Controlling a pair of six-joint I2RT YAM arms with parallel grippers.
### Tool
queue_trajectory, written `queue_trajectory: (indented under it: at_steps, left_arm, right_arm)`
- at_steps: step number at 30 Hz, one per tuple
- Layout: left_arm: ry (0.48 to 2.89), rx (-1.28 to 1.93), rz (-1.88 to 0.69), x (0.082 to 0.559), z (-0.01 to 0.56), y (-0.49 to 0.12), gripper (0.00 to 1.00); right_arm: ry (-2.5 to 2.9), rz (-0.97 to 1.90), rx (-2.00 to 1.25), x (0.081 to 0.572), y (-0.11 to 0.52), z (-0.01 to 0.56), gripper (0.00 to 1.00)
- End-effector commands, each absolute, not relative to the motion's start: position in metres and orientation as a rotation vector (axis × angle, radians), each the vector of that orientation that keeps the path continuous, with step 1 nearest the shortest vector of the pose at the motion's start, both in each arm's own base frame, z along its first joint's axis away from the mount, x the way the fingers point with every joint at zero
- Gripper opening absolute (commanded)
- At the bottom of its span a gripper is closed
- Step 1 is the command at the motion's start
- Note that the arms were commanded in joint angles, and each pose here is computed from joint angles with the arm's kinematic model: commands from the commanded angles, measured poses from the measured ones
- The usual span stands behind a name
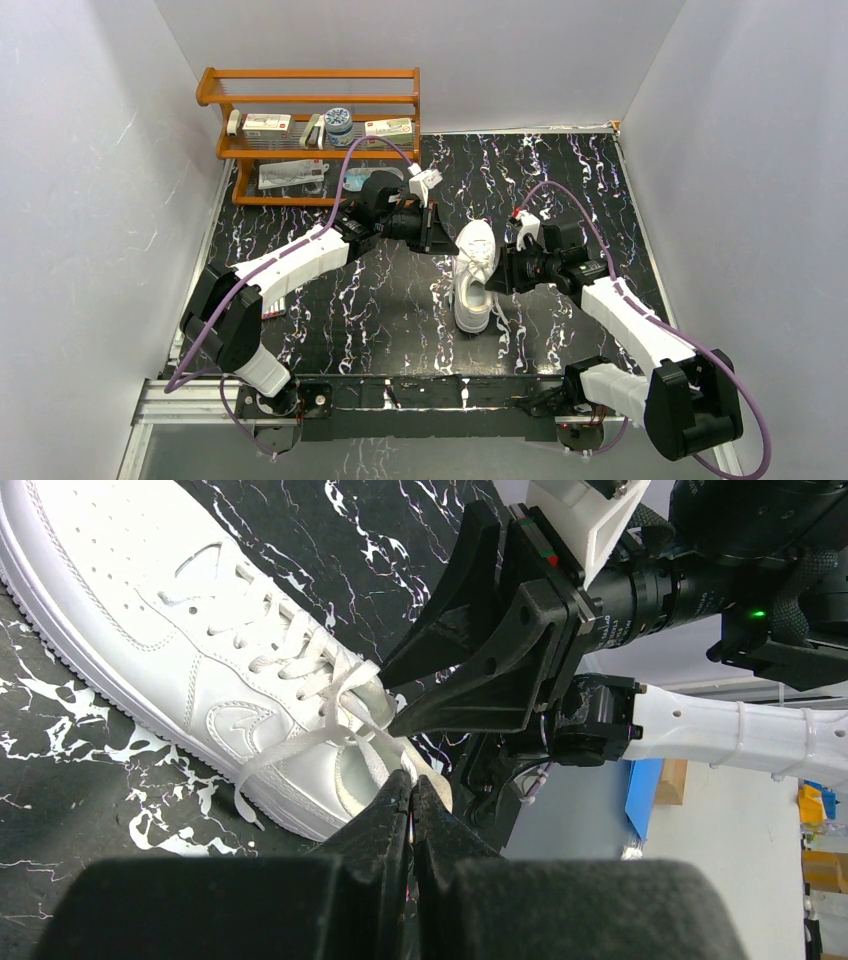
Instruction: Tie the shoes
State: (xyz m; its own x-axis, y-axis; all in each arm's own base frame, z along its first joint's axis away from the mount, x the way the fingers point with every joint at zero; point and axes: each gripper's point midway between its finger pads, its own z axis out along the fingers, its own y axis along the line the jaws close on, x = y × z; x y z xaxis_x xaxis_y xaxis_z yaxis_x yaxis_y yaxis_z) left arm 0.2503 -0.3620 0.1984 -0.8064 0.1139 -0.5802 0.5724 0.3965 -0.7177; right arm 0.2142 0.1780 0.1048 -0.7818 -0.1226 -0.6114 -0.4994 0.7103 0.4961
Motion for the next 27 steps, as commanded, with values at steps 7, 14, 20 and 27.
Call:
queue_trajectory:
  at_steps: [7, 14, 20, 27]
  left_arm:
    - [2.144, 0.630, -1.426, 0.245, 0.227, -0.363, 0.00]
    - [2.175, 0.641, -1.437, 0.239, 0.220, -0.361, 0.00]
    - [2.225, 0.645, -1.454, 0.223, 0.207, -0.357, 0.00]
    - [2.235, 0.648, -1.451, 0.219, 0.205, -0.367, 0.00]
  right_arm:
    - [2.320, 0.929, -0.529, 0.217, 0.182, 0.130, 0.10]
    - [2.442, 1.036, -0.455, 0.196, 0.185, 0.145, 0.00]
    - [2.478, 1.162, -0.263, 0.202, 0.199, 0.167, 0.00]
    - [2.537, 0.916, -0.194, 0.219, 0.177, 0.139, 0.00]
